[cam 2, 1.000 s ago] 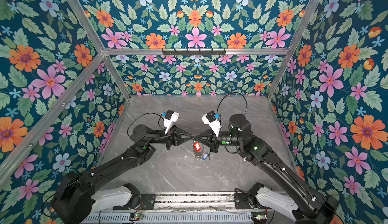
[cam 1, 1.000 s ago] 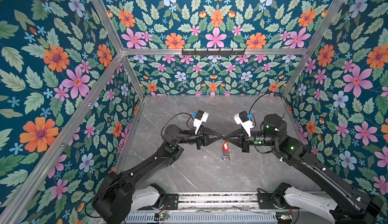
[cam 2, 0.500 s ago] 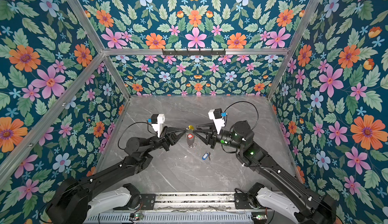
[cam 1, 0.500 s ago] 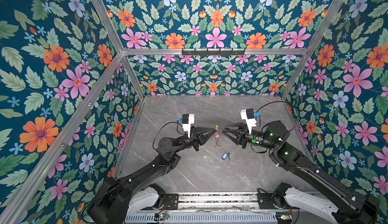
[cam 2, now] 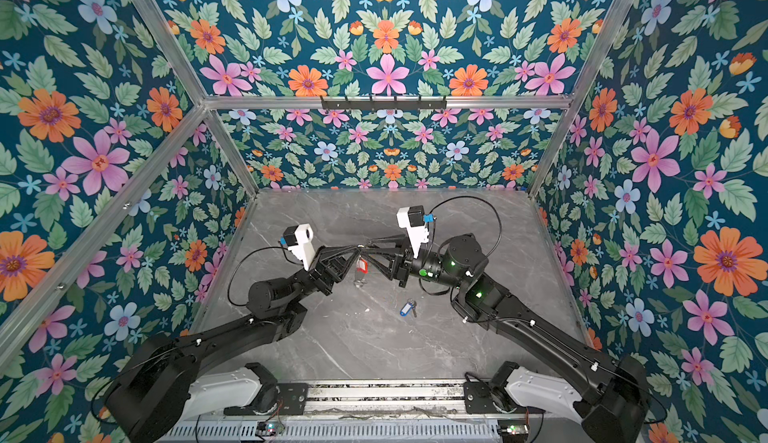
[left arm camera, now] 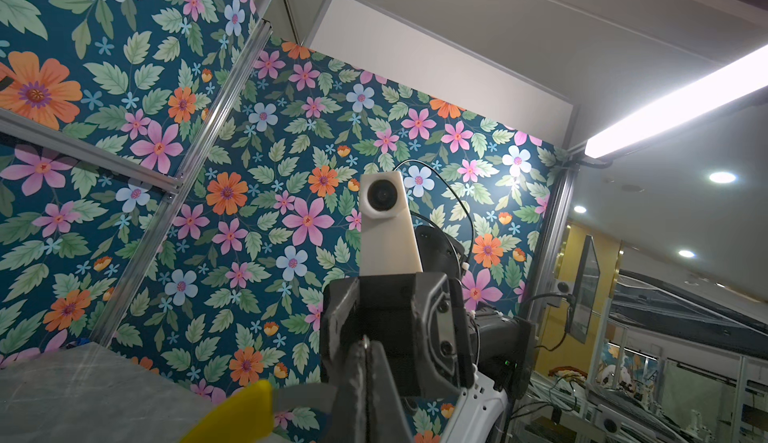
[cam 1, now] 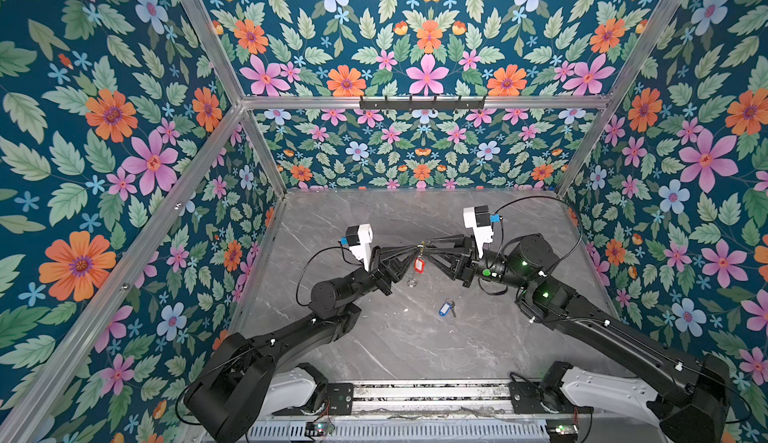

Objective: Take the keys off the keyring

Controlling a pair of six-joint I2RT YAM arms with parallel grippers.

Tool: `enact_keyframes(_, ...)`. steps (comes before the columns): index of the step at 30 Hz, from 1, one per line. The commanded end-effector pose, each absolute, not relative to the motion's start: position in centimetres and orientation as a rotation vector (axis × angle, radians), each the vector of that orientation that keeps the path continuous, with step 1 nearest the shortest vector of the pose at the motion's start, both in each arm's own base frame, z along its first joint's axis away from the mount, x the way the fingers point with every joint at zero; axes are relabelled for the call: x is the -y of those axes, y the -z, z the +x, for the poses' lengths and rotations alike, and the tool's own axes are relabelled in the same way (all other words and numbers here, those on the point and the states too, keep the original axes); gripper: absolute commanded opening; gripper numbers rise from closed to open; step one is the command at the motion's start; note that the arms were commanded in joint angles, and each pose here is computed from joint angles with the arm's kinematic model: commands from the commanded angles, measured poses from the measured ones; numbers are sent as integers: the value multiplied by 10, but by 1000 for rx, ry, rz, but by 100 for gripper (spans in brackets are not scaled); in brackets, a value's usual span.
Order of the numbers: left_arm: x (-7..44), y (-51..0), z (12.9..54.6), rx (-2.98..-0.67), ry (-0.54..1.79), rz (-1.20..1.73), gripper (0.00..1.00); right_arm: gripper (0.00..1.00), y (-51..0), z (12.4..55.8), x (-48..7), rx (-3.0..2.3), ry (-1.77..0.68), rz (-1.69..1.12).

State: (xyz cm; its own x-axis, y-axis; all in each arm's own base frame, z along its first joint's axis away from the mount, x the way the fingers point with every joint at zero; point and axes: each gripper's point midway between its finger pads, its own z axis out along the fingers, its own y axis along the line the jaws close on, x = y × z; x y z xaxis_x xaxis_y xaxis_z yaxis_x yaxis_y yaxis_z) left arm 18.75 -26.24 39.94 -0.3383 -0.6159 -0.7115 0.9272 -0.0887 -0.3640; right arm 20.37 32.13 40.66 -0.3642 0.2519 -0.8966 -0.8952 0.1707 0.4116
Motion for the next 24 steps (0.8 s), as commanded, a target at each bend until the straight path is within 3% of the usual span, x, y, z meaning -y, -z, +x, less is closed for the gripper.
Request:
enact_keyframes(1, 254, -411, 179, -872, 1690, 464, 0, 32, -420, 201, -324, -1363, -1423, -677)
enact_keyframes(5, 252, -411, 179, -870, 1684, 454, 0, 23, -419, 200, -327, -1365, -1434, -693)
enact_keyframes(14, 249, -413, 179, -859, 1669, 446, 0, 20, -410, 200, -328, -1388, -1427, -686)
enact_keyframes(21, 250, -412, 180, -862, 1669, 443, 0, 9, -408, 197, -330, -1392, -1438, -708)
enact_keyframes(24, 251, -412, 181, -865, 1674, 440, 0, 0, -408, 194, -332, -1390, -1453, -729)
